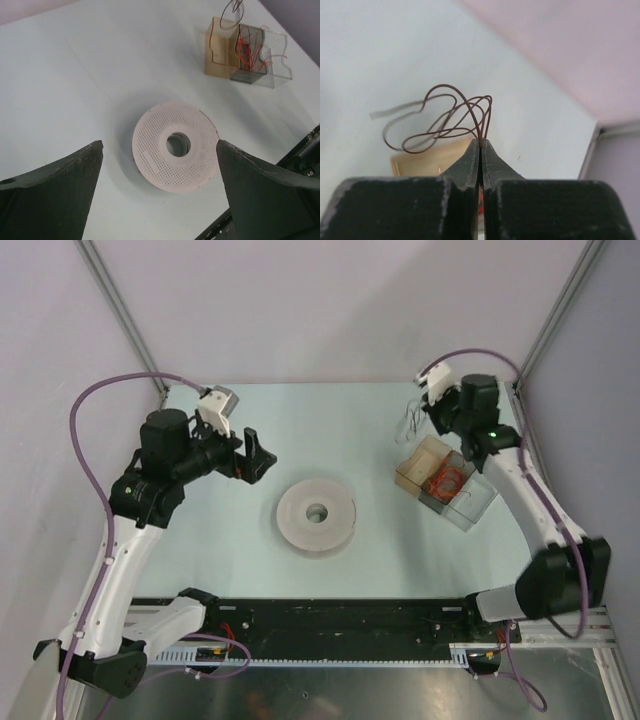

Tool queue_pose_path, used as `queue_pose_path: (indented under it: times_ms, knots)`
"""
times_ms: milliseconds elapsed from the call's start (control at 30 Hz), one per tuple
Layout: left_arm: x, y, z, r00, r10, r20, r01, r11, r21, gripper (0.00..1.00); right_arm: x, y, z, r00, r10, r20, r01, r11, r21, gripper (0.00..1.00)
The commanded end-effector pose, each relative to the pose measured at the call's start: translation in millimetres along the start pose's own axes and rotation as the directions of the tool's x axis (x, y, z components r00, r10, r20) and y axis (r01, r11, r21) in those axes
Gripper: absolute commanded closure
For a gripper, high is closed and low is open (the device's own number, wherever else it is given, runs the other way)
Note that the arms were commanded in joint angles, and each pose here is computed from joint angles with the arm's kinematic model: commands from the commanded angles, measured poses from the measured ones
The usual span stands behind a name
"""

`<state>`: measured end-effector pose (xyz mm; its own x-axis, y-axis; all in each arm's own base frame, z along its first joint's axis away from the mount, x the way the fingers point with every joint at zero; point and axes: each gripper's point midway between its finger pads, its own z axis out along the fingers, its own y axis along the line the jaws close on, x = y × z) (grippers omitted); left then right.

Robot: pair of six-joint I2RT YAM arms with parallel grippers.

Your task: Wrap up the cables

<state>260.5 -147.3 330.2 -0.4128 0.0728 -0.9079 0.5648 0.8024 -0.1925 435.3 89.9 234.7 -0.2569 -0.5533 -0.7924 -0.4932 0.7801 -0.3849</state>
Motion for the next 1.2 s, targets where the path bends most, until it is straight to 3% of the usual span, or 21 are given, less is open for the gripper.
queue_pose_path:
  times_ms: [0,133,233,433,600,733,867,1167]
  knots:
    - [-46.7,-2.0,-15.1,0.989,0.034,0.144,-0.03,0.999,-0.028,0.01,-117.3,2.5,-86.2,0.931,0.058,0.36,-0.028,0.996,-0.088,1.0]
    - [-58.8,-13.4,-21.8,0.981,0.08,0.176,-0.085,0.996,0.02,0.01,-171.0,14.3,-144.1,0.854,0.129,0.503,-0.039,0.982,-0.185,1.0]
    - [-63.6,-35.9,-29.3,0.965,0.159,0.208,-0.188,0.973,0.131,0.01,-195.1,28.8,-170.2,0.82,0.179,0.544,-0.041,0.966,-0.256,1.0]
    - [-60.7,-87.9,-41.9,0.91,0.278,0.307,-0.388,0.834,0.393,0.02,-202.2,70.2,-186.9,0.809,0.272,0.521,-0.033,0.906,-0.422,1.0]
    - [-51.8,-111.5,-25.4,0.952,0.182,0.245,-0.29,0.79,0.54,0.07,-203.8,90.0,-190.5,0.805,0.32,0.499,-0.036,0.866,-0.498,1.0]
    - [-51.7,-121.1,0.8,0.989,0.008,0.147,-0.094,0.802,0.59,0.09,-205.6,100.2,-192.3,0.804,0.318,0.502,-0.011,0.853,-0.522,1.0]
    - [-53.7,-135.8,20.0,0.986,-0.163,0.04,0.095,0.739,0.667,0.11,-202.7,106.4,-189.0,0.811,0.316,0.493,-0.005,0.845,-0.534,1.0]
    - [-31.6,-164.6,41.3,0.986,-0.165,-0.038,0.139,0.66,0.738,0.23,-202.3,112.2,-187.9,0.81,0.326,0.488,-0.002,0.833,-0.553,1.0]
